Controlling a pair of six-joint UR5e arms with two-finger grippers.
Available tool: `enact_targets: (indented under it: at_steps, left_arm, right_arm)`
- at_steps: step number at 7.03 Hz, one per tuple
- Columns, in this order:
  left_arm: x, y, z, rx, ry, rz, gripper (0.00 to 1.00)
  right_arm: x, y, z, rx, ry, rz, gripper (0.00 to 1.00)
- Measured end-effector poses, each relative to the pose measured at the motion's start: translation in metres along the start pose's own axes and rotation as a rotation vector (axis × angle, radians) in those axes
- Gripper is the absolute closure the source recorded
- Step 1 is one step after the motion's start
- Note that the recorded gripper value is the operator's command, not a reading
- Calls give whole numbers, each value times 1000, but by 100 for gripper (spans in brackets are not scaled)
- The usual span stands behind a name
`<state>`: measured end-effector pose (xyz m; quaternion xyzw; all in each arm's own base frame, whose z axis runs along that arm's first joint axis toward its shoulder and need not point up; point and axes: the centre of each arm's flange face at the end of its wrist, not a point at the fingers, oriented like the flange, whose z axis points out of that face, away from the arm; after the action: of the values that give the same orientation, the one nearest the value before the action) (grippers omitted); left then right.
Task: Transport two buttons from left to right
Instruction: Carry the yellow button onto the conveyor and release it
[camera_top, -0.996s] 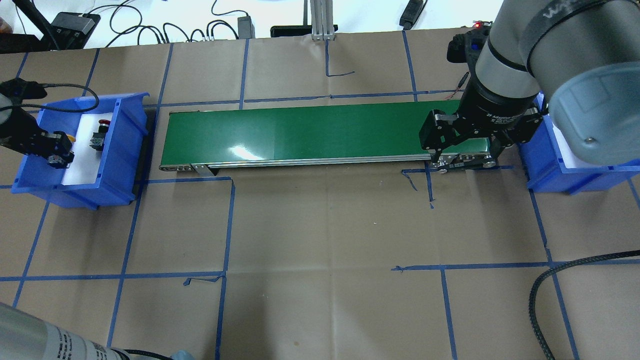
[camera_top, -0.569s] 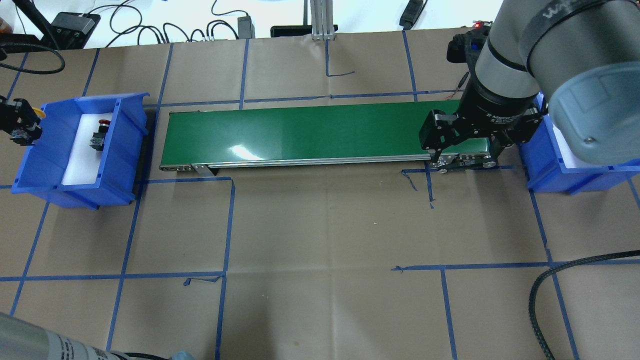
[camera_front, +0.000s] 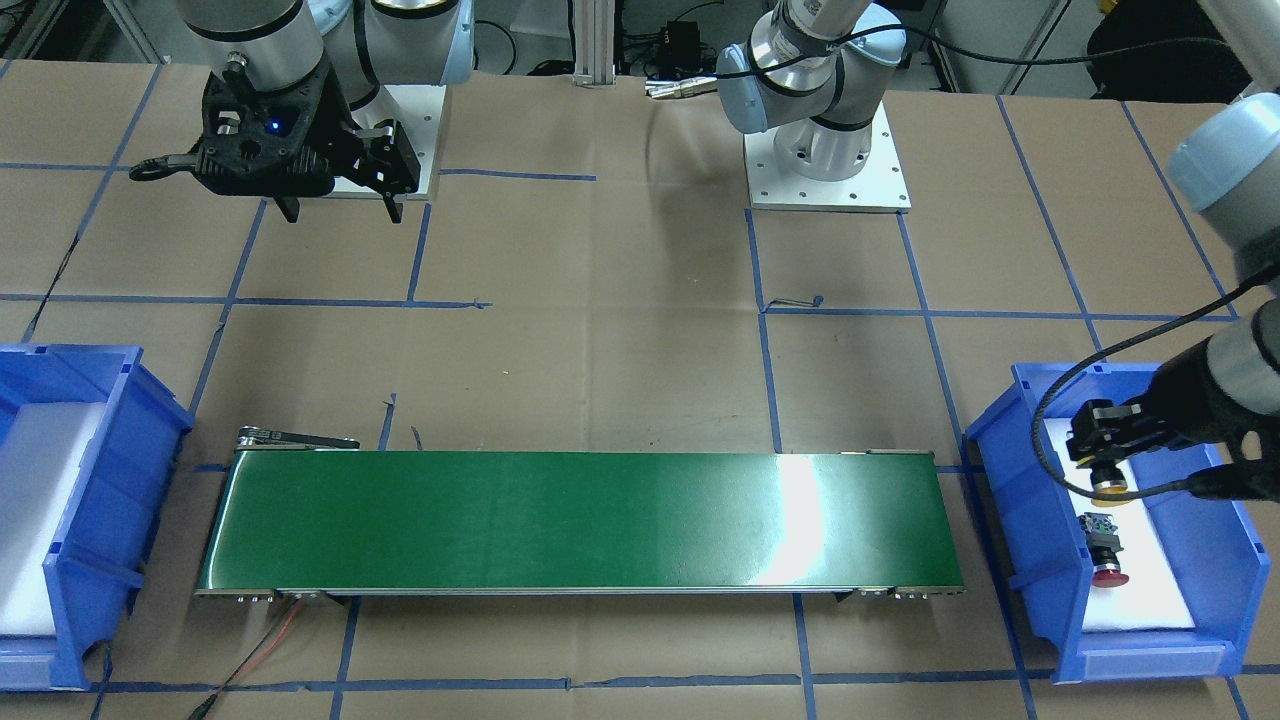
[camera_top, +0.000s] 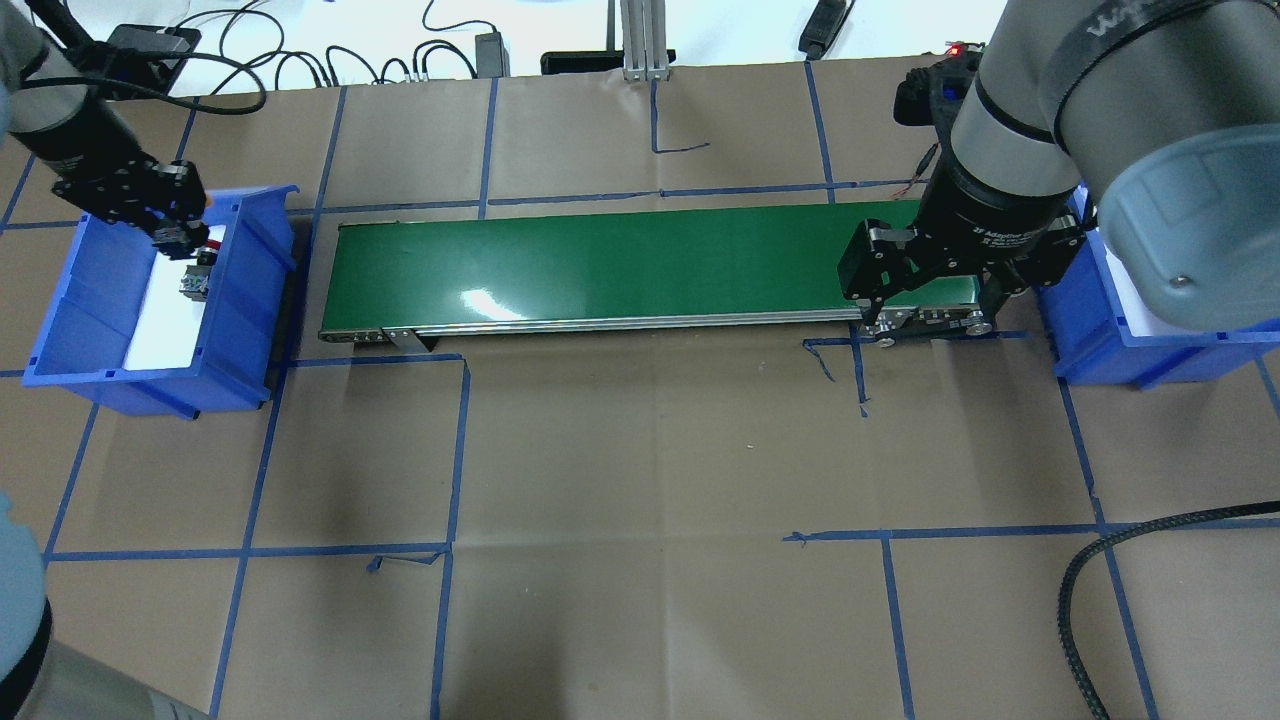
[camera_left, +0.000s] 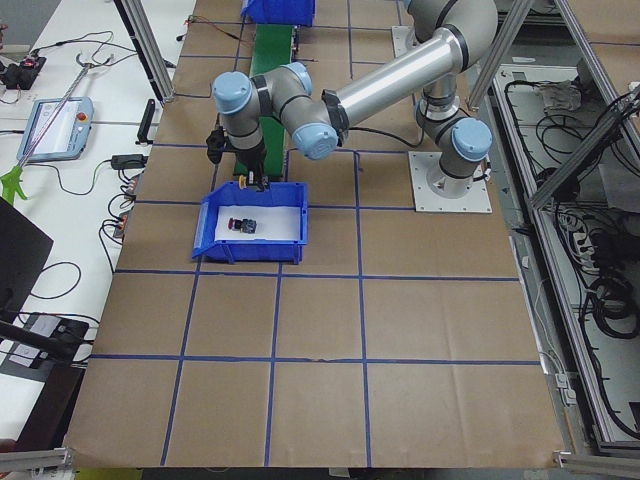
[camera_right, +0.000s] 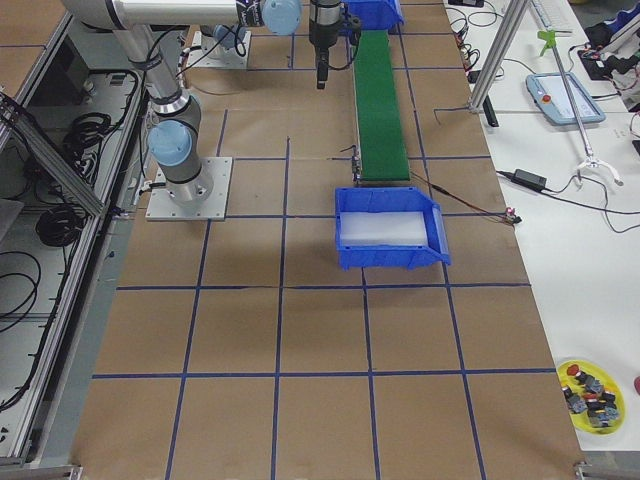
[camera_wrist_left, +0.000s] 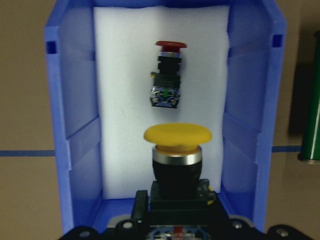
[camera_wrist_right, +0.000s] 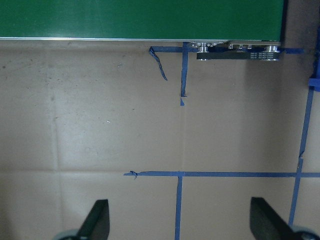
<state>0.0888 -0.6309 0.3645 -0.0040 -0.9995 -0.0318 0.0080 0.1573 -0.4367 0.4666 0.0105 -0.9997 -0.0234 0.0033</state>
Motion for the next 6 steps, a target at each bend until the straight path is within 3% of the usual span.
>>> enact_targets:
  at_steps: [3, 6]
  left_arm:
    - [124, -20, 34, -30, -1, -1, 100]
    - [192, -32, 86, 7, -15, 16, 100]
  right_arm:
    - [0, 0, 0, 0, 0, 0, 0]
    - [0, 0, -1, 1, 0, 0, 0]
